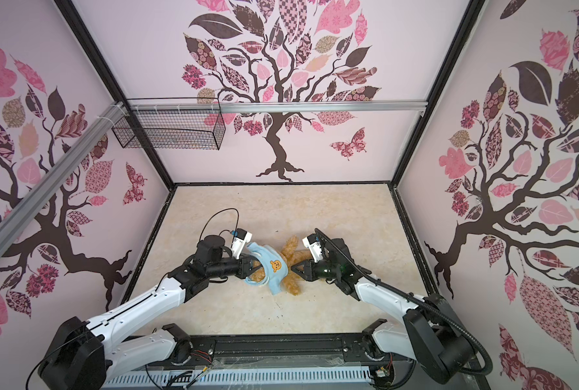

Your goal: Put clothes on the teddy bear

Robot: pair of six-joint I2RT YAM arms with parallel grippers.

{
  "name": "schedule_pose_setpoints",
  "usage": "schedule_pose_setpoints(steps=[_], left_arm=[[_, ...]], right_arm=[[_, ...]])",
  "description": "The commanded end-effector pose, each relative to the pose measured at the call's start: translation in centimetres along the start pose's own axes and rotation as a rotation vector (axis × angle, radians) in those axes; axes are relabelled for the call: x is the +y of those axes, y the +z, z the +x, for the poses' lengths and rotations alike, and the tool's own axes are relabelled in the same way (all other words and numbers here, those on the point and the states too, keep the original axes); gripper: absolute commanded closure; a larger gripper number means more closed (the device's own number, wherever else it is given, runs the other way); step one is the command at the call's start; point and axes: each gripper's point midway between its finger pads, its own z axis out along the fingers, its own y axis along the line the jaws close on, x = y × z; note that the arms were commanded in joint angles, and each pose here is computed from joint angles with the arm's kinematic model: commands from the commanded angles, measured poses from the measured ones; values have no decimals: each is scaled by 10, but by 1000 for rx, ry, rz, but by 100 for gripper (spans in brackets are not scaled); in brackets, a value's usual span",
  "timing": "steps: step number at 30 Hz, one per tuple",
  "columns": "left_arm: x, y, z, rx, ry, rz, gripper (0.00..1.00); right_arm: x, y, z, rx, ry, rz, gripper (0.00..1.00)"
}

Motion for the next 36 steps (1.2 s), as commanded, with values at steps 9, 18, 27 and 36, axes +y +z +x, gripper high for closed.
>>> schedule_pose_setpoints(steps=[9, 18, 27, 36], left_arm=[[-18, -7, -21, -62, 431, 29, 100], [-20, -6, -19, -60, 439, 44, 100], [-21, -4, -14, -44, 434, 56, 100], [-22, -4, -12, -39, 438, 59, 100]], right_arm=[[54, -23, -52, -40, 103, -193, 57], [65, 3, -61, 13, 123, -257, 56], [68, 27, -68, 40, 92, -262, 61], [59, 49, -68, 66, 94, -208, 96]])
